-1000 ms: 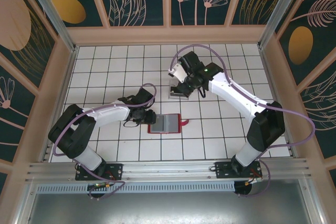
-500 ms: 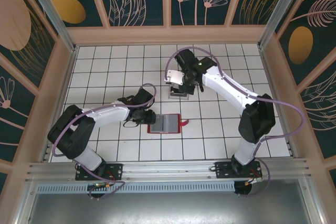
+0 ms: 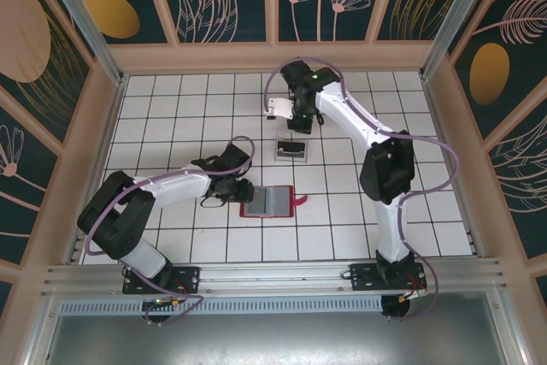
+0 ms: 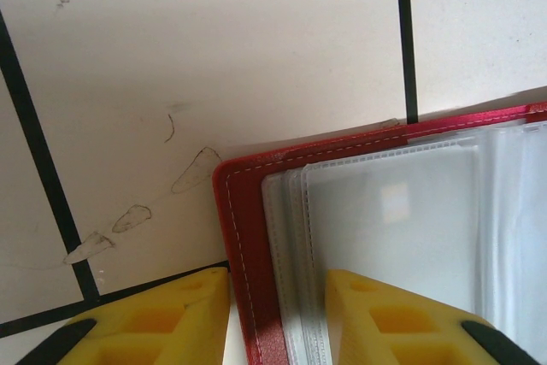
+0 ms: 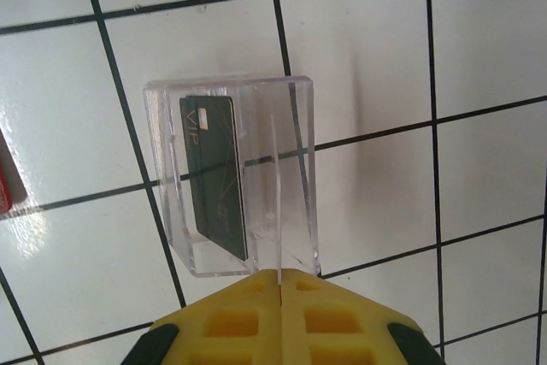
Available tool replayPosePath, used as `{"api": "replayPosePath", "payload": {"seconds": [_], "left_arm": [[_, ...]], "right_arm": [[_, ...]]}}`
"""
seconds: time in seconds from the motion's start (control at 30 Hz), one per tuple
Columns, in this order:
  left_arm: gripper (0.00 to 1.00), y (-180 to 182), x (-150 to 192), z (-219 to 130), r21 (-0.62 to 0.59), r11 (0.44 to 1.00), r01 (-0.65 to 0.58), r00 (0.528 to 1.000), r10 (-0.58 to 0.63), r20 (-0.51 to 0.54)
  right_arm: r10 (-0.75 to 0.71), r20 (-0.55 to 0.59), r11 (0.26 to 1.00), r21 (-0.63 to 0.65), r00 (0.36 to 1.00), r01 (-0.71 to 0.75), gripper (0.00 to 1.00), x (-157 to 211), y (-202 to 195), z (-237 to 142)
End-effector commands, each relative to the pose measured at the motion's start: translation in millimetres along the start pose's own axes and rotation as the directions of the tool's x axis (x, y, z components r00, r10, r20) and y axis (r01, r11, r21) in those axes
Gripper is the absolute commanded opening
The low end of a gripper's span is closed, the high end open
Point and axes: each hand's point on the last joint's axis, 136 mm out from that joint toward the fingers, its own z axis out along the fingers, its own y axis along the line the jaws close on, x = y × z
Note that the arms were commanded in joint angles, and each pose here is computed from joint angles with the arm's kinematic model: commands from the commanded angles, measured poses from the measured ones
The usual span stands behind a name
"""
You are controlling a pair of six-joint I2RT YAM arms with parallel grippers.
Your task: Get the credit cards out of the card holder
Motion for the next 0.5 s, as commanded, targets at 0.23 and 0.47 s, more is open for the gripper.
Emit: {"api": "replayPosePath", "payload": {"seconds": [0.23,0.47], "left_arm": [[0.35,12,10,6,-0.054,0.999,0.006,0.999,-0.008,-0.036],[0.35,13,11,6,-0.055,0.998,0.012,0.999,-0.014,-0.036]], "right_arm": [[-0.043,-0.029,0.996,-0.085,0.999,0.040,0.00,3,0,18],[-0.043,-0.032,0.990,-0.136,0.999,0.038,0.00,4,8,35]]}}
